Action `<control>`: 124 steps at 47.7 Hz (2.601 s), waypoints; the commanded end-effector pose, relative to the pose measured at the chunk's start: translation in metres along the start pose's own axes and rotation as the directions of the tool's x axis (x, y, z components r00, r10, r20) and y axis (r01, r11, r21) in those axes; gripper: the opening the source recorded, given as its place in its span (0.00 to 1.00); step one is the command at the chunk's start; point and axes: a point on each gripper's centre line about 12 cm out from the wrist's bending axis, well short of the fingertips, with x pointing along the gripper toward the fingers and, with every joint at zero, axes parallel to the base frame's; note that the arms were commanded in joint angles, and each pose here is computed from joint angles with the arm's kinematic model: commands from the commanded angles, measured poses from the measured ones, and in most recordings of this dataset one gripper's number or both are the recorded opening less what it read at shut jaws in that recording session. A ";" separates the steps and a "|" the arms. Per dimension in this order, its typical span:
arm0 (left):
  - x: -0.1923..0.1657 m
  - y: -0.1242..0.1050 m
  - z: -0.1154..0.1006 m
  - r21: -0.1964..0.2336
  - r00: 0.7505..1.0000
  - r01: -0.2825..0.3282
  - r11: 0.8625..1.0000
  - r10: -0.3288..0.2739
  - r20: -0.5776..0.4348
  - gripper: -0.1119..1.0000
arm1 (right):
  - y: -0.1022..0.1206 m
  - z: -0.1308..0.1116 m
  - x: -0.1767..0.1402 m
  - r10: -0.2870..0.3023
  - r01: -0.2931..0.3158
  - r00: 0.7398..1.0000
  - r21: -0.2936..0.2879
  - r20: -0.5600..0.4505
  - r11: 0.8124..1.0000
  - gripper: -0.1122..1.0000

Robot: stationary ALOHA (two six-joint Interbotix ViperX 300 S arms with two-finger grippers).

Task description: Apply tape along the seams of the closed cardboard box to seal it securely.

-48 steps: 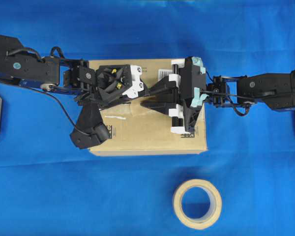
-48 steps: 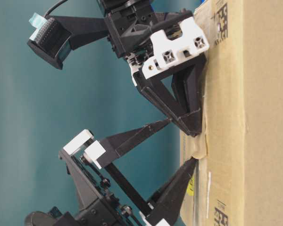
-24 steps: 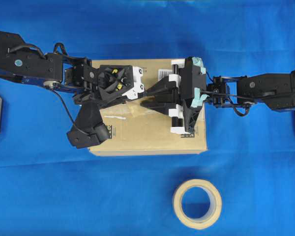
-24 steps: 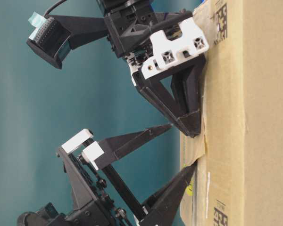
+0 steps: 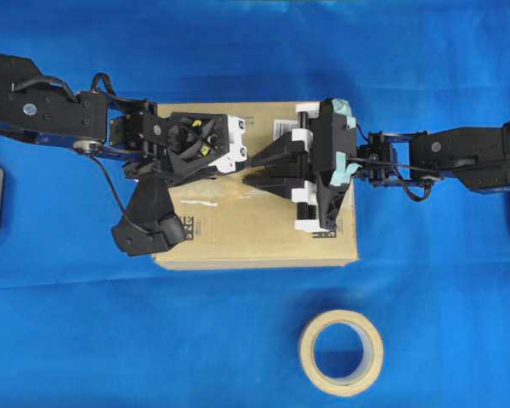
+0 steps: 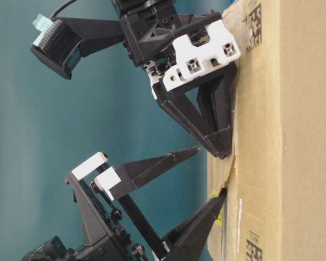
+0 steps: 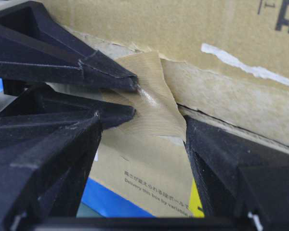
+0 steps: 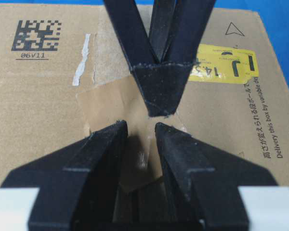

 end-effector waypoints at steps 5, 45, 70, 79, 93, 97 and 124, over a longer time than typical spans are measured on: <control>-0.010 0.002 -0.004 0.024 1.000 0.001 1.000 -0.001 -0.026 0.70 | 0.002 0.007 0.000 0.005 -0.005 1.000 -0.001 0.021 1.000 0.42; -0.024 0.005 -0.001 0.027 0.999 -0.042 0.999 0.043 -0.023 0.70 | 0.003 0.005 -0.001 0.006 -0.006 1.000 0.000 0.015 1.000 0.42; -0.067 0.016 0.019 -0.527 0.850 -0.419 0.740 0.524 0.061 0.69 | 0.003 0.007 -0.003 0.007 -0.007 1.000 -0.001 0.022 1.000 0.42; -0.064 0.016 0.020 -0.763 0.846 -0.302 0.571 0.529 0.061 0.65 | 0.001 0.011 -0.002 0.004 -0.004 0.999 0.001 0.041 1.000 0.41; -0.061 0.004 0.020 -0.934 0.826 -0.153 0.322 0.561 0.058 0.17 | -0.005 0.025 -0.008 -0.012 0.011 0.996 0.009 0.092 1.000 0.10; -0.055 -0.001 0.019 -0.950 0.813 -0.140 0.281 0.580 0.052 0.10 | -0.006 0.026 -0.007 -0.014 0.013 0.996 0.006 0.091 1.000 0.10; 0.000 -0.009 0.017 -0.966 0.830 -0.113 0.233 0.556 0.037 0.10 | -0.008 0.040 0.008 -0.017 0.017 0.994 -0.003 0.110 1.000 0.10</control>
